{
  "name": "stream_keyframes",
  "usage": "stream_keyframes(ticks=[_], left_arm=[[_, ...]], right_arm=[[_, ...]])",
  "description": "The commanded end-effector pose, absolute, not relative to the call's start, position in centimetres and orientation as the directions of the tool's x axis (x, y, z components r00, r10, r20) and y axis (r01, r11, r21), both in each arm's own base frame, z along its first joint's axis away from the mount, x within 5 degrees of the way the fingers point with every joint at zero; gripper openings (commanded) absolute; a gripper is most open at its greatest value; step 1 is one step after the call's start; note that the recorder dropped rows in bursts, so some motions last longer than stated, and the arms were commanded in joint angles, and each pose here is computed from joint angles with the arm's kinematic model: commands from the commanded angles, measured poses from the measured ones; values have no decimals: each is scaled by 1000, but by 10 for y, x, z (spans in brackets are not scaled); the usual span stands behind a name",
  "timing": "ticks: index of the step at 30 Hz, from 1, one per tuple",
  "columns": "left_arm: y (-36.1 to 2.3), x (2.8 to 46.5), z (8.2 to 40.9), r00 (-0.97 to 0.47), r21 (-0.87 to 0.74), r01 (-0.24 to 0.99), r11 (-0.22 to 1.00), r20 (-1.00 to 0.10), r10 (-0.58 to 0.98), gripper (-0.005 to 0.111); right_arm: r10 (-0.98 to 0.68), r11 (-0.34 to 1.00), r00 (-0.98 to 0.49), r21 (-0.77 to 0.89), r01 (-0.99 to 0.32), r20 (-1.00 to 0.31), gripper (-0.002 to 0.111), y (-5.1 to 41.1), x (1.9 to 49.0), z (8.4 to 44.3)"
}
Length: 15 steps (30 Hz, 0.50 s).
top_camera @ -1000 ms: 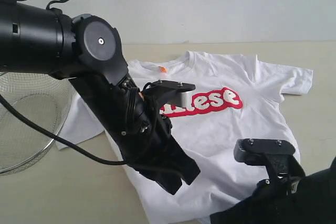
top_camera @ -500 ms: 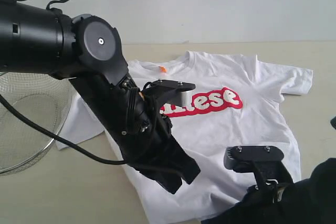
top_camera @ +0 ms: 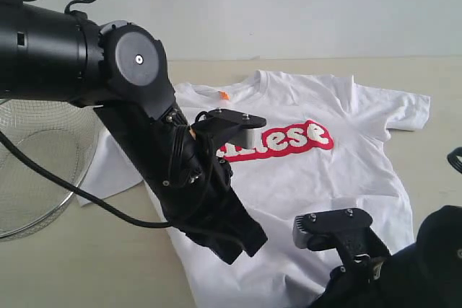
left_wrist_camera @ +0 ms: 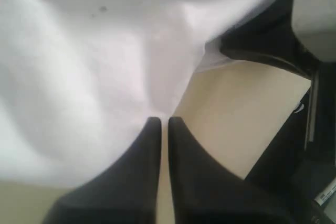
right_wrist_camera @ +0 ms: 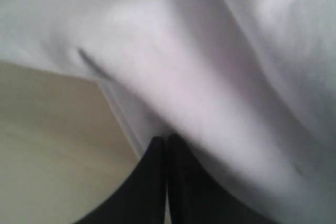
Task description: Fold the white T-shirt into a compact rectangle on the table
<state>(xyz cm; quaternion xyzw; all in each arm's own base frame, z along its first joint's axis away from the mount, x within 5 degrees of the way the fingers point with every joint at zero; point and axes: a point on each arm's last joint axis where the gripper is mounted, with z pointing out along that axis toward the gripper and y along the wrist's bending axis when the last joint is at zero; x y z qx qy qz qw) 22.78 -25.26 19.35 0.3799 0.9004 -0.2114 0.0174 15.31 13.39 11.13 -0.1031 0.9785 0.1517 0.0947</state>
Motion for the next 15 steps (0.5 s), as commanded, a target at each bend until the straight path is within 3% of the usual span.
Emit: stream_keyframes(ticks=[1,15], left_arm=[[-253,226,195,-710,-359,695,623,-200,676,5],[-250,228,194,-700,-341,705,622,-196,687,5]], right_arm=[[-281,915,-959,293,-277,-27,0,129,131,101],[-416,866,-909,303,-398,-3,0,149,104,101]])
